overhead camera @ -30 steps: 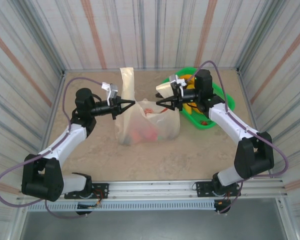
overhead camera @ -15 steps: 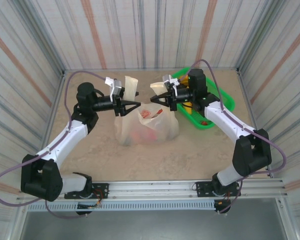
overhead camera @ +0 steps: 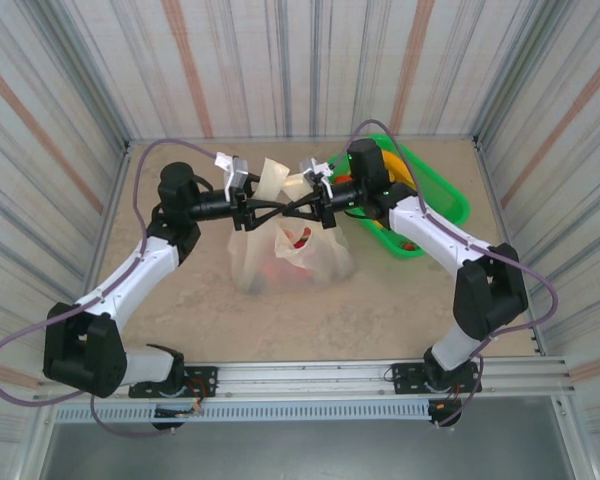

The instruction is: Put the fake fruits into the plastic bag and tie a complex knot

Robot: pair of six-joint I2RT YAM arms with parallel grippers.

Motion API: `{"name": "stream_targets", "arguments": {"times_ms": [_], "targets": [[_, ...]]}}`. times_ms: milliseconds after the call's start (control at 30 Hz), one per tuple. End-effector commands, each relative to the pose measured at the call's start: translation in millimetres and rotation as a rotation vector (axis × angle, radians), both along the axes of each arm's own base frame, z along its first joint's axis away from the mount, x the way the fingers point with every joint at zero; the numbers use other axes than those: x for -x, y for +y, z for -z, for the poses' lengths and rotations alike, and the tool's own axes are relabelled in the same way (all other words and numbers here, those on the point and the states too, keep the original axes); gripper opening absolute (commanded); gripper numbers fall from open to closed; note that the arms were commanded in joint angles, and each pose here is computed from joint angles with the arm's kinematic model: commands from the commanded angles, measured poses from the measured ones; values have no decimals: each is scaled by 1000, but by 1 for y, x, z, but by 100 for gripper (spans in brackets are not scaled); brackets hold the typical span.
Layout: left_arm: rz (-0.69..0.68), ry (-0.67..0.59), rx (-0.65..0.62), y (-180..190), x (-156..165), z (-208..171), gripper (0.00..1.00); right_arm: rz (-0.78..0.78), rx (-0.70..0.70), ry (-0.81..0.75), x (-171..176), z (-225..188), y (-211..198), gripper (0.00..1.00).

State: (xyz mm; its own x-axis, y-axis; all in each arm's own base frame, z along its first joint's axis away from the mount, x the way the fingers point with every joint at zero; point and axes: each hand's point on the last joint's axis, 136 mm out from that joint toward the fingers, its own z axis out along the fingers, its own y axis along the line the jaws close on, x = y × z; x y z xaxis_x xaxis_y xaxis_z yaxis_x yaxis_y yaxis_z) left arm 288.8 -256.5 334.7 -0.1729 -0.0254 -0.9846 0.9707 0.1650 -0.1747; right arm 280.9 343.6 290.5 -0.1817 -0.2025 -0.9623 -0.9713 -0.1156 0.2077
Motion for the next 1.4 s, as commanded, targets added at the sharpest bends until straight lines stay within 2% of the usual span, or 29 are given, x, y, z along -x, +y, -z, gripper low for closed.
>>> {"name": "stream_targets", "arguments": {"times_ms": [0, 167, 233, 433, 533, 567, 667, 767, 900, 1233, 1300, 1367], "targets": [[8, -36, 6, -3, -1, -9, 66, -27, 24, 11, 3, 6, 7, 3], [9, -31, 8, -5, -2, -9, 61, -65, 35, 22, 11, 9, 14, 3], [10, -30, 8, -5, -2, -9, 56, -75, 39, 26, 14, 11, 16, 3], [10, -17, 8, -6, -3, -7, 19, -80, 39, 28, 17, 9, 16, 7], [8, -18, 8, -5, -3, -6, 4, -79, 33, 23, 18, 4, 13, 20], [5, -21, 9, -5, -3, -6, 1, -74, 31, 24, 17, 2, 10, 29], [5, -25, 9, -5, -2, -7, 0, -46, 23, 29, 14, -6, -1, 56], [7, -26, 10, -4, -1, -7, 0, -12, 8, 19, 11, -12, -17, 74], [10, -31, 9, -4, 0, -8, 0, 19, -22, 13, 10, -14, -38, 88], [12, -30, 8, -4, 0, -7, 0, 2, 8, 103, 4, 20, -33, 91], [10, -30, 6, -4, 0, -6, 0, -11, 12, 118, 6, 25, -28, 86], [8, -33, 6, -3, 1, -7, 0, -18, 16, 137, 8, 30, -27, 77]]}}
